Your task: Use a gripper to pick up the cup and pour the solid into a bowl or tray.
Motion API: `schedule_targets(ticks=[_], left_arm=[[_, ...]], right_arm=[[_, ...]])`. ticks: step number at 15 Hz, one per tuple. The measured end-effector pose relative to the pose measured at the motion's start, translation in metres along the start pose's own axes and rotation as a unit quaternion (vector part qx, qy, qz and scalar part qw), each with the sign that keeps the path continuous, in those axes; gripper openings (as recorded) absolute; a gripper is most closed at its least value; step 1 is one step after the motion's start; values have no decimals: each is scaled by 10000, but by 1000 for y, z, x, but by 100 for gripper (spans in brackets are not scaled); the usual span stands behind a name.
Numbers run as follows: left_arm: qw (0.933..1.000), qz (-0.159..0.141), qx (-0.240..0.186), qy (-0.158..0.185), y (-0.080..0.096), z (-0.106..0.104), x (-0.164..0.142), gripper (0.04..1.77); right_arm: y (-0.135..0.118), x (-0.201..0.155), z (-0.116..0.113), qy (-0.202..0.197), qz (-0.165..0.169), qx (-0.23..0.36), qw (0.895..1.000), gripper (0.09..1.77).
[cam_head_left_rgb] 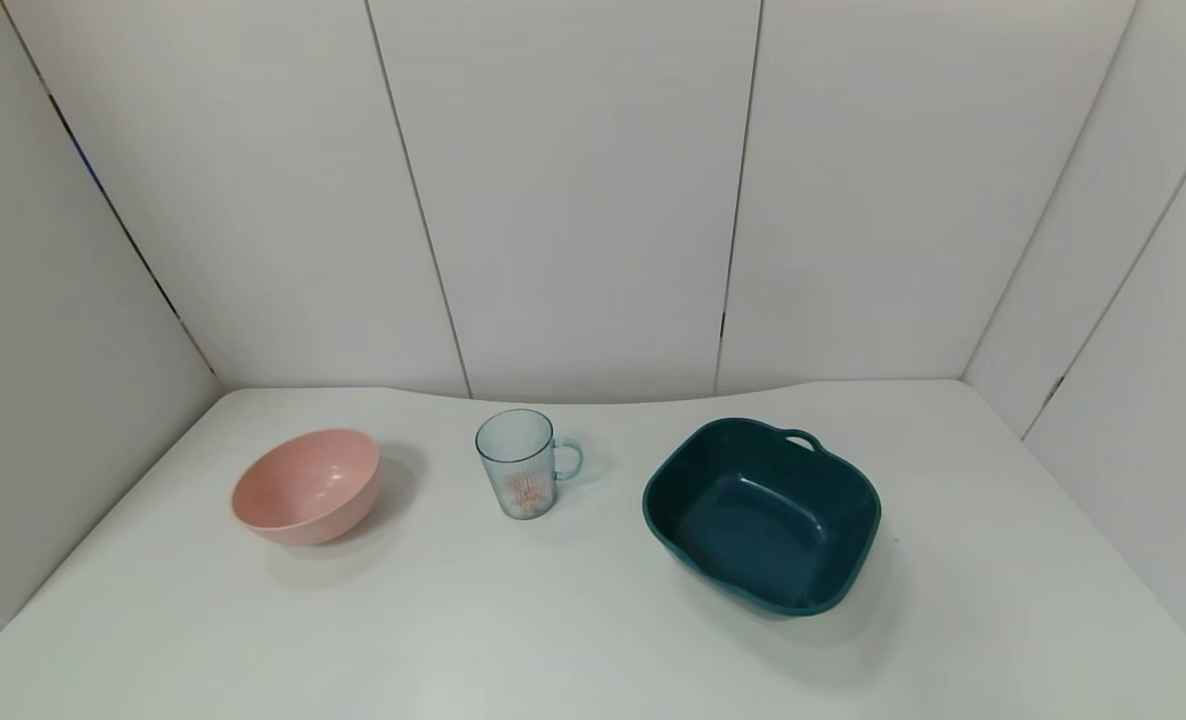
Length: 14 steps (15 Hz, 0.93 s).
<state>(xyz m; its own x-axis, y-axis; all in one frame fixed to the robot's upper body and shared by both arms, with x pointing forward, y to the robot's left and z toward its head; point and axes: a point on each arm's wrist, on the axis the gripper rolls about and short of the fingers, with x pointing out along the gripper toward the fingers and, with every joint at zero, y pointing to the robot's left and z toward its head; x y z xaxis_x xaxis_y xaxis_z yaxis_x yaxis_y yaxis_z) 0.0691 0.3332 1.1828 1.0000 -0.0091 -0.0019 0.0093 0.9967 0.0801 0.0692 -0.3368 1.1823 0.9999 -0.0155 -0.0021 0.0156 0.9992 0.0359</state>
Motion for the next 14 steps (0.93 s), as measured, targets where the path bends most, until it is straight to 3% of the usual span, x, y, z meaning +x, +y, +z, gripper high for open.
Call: schedule_targets(ticks=[6, 10, 14], left_arm=[[10000, 11, -28, -49, 0, 4, -1, 172], [9993, 8, -103, -349, 4, 45, -6, 172], [9995, -241, -121, -144, 9, 107, 14, 172]], right_arm=[[0, 0, 0, 0, -2, 0, 10000, 171], [0, 0, 0, 0, 0, 0, 10000, 171], [0, 0, 0, 0, 0, 0, 10000, 171]])
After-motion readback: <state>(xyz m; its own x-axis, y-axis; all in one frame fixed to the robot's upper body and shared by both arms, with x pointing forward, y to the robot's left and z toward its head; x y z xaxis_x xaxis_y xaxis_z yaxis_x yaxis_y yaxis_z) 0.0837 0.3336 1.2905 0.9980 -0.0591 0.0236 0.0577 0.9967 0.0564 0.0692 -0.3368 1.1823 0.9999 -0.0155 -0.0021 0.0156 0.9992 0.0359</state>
